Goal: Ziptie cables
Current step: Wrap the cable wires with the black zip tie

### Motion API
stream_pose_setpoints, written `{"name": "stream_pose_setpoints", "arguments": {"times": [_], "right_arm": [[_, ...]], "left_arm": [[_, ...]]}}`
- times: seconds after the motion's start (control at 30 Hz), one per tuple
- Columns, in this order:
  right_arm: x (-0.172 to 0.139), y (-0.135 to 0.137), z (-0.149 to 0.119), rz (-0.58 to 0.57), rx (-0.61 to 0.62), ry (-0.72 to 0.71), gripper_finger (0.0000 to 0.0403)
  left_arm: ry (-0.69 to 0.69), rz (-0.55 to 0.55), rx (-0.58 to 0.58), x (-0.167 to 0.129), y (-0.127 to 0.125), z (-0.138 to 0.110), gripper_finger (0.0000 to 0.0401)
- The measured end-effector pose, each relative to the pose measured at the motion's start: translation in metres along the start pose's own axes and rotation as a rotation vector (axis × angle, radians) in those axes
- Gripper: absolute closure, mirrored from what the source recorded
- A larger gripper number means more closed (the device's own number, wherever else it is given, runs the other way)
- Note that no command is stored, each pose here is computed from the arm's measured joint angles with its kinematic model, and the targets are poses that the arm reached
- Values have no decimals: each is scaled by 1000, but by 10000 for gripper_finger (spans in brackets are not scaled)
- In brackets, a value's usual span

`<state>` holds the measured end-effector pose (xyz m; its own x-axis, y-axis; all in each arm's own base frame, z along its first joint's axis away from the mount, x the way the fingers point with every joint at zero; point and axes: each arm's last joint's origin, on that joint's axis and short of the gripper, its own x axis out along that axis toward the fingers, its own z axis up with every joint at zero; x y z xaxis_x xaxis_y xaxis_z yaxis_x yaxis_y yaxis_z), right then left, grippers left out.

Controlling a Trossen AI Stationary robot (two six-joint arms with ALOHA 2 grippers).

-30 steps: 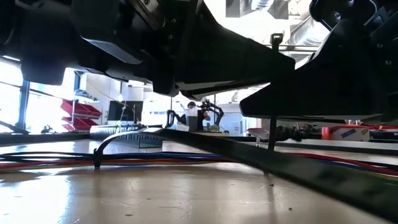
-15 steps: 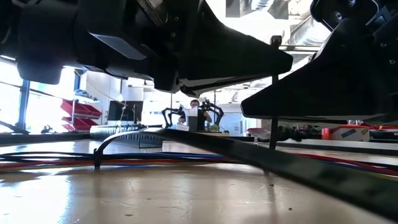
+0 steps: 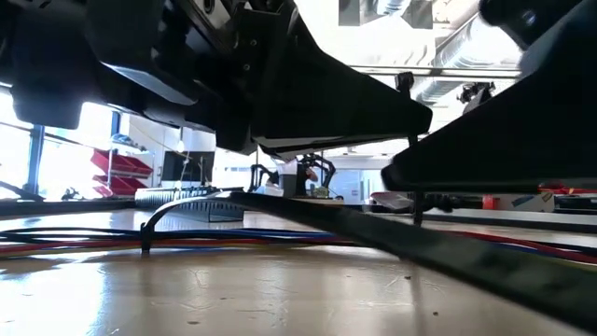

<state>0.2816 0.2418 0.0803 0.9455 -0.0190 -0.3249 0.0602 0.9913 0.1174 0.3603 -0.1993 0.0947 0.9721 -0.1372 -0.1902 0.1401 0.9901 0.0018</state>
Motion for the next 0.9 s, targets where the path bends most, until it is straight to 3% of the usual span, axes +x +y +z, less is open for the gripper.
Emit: {"name": "stream_pose_setpoints", "arguments": {"times": [0.2, 0.43, 0.57, 0.7, 0.8, 0.9], "right_arm": [[-16, 6, 14, 12, -11, 38, 231], [-40, 0, 38, -67, 8, 123, 237], [-48, -27, 52, -241, 78, 185, 253], [-49, -69, 42, -411, 140, 216, 263], [-45, -103, 25, -443, 282, 213, 263], [-41, -126, 11, -406, 384, 169, 252]], "left_arm": [[-1, 2, 0, 0, 0, 0, 401], [1, 3, -1, 0, 0, 0, 401], [3, 2, 0, 0, 0, 0, 401], [9, 2, -5, 0, 0, -1, 401], [12, 2, -5, 0, 0, -1, 401], [16, 1, -3, 0, 0, -1, 401]]}}
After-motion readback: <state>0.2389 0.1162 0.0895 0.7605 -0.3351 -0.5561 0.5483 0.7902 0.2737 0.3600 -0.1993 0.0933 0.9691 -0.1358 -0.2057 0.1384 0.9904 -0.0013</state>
